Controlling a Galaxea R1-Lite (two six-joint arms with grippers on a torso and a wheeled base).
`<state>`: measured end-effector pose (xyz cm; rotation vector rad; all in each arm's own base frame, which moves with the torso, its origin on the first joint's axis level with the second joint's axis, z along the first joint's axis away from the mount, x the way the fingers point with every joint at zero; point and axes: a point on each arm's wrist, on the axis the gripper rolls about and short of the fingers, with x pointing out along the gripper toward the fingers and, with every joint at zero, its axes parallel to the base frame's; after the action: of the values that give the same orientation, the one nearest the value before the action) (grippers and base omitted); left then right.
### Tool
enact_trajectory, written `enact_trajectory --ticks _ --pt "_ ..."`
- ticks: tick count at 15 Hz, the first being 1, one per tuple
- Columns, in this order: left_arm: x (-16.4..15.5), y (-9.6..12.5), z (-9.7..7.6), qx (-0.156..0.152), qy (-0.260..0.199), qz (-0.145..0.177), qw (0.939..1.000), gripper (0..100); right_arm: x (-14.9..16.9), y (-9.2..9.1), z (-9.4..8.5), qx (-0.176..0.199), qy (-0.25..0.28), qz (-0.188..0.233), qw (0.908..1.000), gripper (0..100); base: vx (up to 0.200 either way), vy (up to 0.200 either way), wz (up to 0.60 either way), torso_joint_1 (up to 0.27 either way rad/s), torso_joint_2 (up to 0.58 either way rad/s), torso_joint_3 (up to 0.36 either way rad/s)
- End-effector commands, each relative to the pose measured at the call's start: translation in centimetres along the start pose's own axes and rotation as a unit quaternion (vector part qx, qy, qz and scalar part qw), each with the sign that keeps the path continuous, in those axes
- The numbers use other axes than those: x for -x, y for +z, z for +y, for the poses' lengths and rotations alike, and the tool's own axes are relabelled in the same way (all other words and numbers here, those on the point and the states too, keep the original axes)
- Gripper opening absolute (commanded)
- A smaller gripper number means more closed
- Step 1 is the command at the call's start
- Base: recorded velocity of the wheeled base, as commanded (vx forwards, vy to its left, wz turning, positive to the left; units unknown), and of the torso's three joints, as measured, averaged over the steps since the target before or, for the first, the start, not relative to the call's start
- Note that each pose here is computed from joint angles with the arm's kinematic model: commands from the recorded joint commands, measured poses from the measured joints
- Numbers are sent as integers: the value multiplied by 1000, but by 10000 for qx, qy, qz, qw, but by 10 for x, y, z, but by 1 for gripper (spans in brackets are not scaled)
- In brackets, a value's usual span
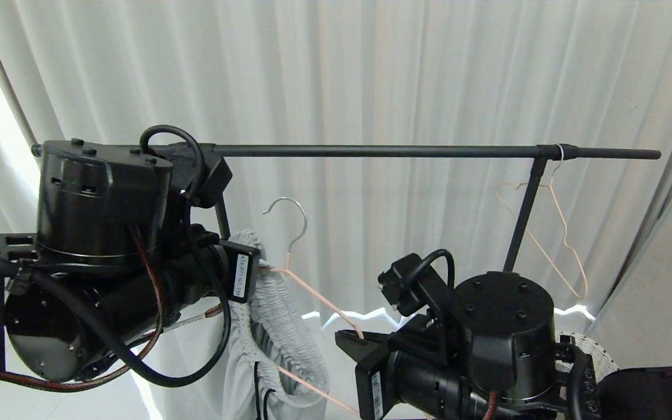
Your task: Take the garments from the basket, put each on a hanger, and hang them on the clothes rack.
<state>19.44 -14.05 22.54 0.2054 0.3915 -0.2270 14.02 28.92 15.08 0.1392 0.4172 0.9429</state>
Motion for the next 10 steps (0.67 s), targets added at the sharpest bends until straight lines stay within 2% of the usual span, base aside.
enact_trajectory --ticks 1,5,10 --pt "7 6 -5 67 -140 -150 9998 0 -6 -8 5 5 24 17 10000 0 0 0 0 0 0 0" --pt "21 14 -9 114 -364 -404 9985 0 -7 -5 7 -23 15 -205 9998 0 0 0 0 0 0 0" --pt "31 11 -7 91 -422 -470 9980 0 12 16 11 -65 83 -655 9978 0 0 0 0 0 0 0"
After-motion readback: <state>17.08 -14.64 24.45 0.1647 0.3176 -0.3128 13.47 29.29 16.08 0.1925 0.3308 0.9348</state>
